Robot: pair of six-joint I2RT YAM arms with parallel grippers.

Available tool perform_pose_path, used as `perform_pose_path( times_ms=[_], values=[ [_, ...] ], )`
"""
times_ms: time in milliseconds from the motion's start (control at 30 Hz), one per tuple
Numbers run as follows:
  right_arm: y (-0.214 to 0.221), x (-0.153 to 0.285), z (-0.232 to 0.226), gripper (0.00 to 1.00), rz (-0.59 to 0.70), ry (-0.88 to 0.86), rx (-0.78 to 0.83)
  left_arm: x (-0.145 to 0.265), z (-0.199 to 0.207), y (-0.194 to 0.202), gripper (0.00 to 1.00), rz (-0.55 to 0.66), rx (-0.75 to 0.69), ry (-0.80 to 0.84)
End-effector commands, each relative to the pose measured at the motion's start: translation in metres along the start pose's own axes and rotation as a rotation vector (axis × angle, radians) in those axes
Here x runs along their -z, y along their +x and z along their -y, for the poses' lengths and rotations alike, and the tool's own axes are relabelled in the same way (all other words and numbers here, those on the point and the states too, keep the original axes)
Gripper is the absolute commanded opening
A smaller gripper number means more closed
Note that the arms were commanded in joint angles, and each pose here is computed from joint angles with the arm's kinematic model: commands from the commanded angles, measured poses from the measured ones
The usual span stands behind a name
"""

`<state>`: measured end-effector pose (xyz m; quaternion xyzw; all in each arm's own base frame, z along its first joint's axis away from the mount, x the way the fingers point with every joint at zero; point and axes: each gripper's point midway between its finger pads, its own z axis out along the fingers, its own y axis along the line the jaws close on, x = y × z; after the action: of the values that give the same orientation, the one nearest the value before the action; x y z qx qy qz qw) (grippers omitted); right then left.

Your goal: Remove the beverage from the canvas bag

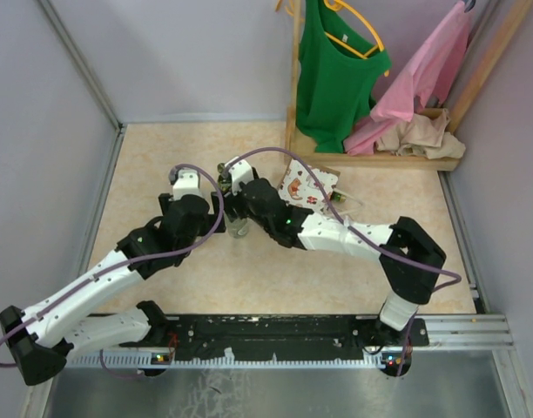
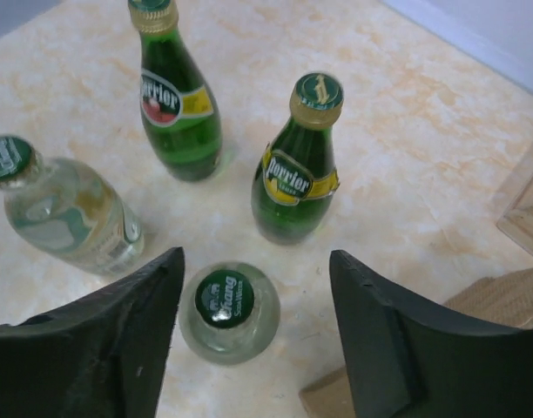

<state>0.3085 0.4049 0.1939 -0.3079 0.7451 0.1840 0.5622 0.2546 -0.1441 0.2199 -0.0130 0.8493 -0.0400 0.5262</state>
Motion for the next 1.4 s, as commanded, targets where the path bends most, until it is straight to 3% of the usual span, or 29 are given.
perform_pose_path(
  times_ms=[0, 167, 333, 533, 700, 867, 1067, 1367],
  values=[
    [-0.094, 0.022, 0.008, 0.72, 0.26, 0.035, -0.078, 0.002, 0.0, -0.002, 1.0, 0.013, 0.028, 0.007],
    [-0.125, 0.054, 0.036, 0.76, 0.33, 0.141, -0.092, 0.001, 0.003, -0.003, 1.0, 0.016, 0.029, 0.021],
    [-0.139, 0.11, 0.11, 0.88, 0.41, 0.381, -0.213, -0.001, 0.01, -0.003, 1.0, 0.02, 0.022, 0.05],
    [-0.084, 0.185, 0.219, 0.92, 0.422, 0.658, -0.495, -0.001, 0.027, -0.007, 1.0, 0.054, -0.01, 0.156],
    [-0.009, 0.228, 0.284, 0.85, 0.369, 0.825, -0.735, -0.002, 0.039, -0.011, 1.0, 0.076, -0.027, 0.217],
    [0.061, 0.236, 0.308, 0.81, 0.214, 0.92, -0.907, -0.004, 0.044, -0.014, 1.0, 0.067, -0.044, 0.225],
    [0.134, 0.215, 0.31, 0.69, 0.091, 0.834, -1.182, -0.001, 0.052, -0.017, 1.0, 0.077, -0.073, 0.272],
    [0.162, 0.185, 0.303, 0.6, 0.031, 0.755, -1.289, -0.002, 0.069, -0.014, 1.0, 0.063, -0.134, 0.353]
  ],
)
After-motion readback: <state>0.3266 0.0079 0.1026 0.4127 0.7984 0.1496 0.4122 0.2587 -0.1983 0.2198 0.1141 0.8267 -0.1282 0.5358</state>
